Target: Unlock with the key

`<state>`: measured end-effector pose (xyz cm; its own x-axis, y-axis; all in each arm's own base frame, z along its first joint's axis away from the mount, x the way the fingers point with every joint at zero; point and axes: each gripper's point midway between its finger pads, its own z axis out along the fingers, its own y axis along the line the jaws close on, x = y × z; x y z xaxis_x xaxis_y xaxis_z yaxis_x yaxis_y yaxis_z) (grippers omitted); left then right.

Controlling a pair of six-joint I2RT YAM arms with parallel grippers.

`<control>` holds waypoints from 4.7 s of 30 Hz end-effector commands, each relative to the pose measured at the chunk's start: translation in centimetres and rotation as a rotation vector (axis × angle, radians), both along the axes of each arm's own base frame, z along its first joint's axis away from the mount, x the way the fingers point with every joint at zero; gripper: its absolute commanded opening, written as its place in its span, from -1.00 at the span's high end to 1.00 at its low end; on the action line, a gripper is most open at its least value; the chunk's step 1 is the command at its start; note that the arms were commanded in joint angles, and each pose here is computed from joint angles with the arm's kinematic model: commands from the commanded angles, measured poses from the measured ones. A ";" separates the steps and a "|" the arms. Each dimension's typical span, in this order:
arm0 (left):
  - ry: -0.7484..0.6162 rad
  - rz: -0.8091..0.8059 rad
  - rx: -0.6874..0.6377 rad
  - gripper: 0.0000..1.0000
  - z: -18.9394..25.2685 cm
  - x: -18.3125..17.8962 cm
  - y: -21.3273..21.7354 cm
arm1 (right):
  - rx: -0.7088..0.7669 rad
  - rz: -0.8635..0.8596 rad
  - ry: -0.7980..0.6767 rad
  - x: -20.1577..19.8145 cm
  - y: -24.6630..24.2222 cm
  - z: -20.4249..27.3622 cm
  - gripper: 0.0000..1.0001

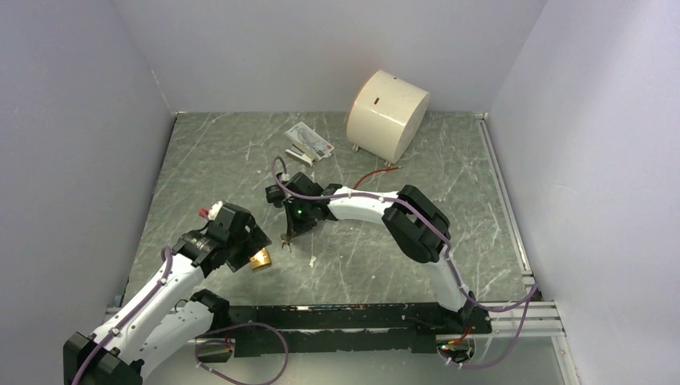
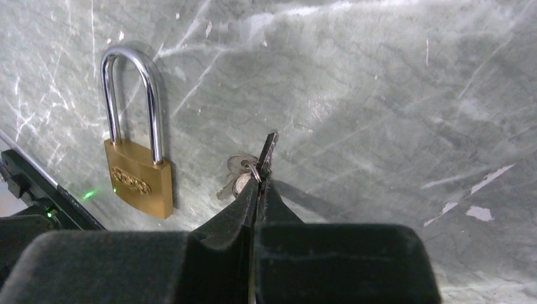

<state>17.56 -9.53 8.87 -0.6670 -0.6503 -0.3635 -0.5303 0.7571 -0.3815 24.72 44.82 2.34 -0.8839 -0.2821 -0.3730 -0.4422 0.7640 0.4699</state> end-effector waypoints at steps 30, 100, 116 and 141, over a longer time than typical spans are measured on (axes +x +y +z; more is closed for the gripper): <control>-0.178 0.030 -0.713 -0.58 10.3 5.7 -10.6 | 0.528 -0.025 -0.387 -0.4 -9.5 19.9 1.00; -0.633 -0.994 -0.783 0.95 19.4 3.6 -18.4 | 0.725 0.031 -0.329 -3.5 -14.4 26.7 -0.29; -0.684 -1.120 -0.886 0.95 22.6 2.1 -19.0 | 0.789 0.222 -0.294 -5.3 -13.2 27.1 0.02; -0.716 -1.090 -0.931 0.57 23.0 2.1 -19.0 | 0.830 0.095 -0.329 -4.5 -14.4 29.0 1.00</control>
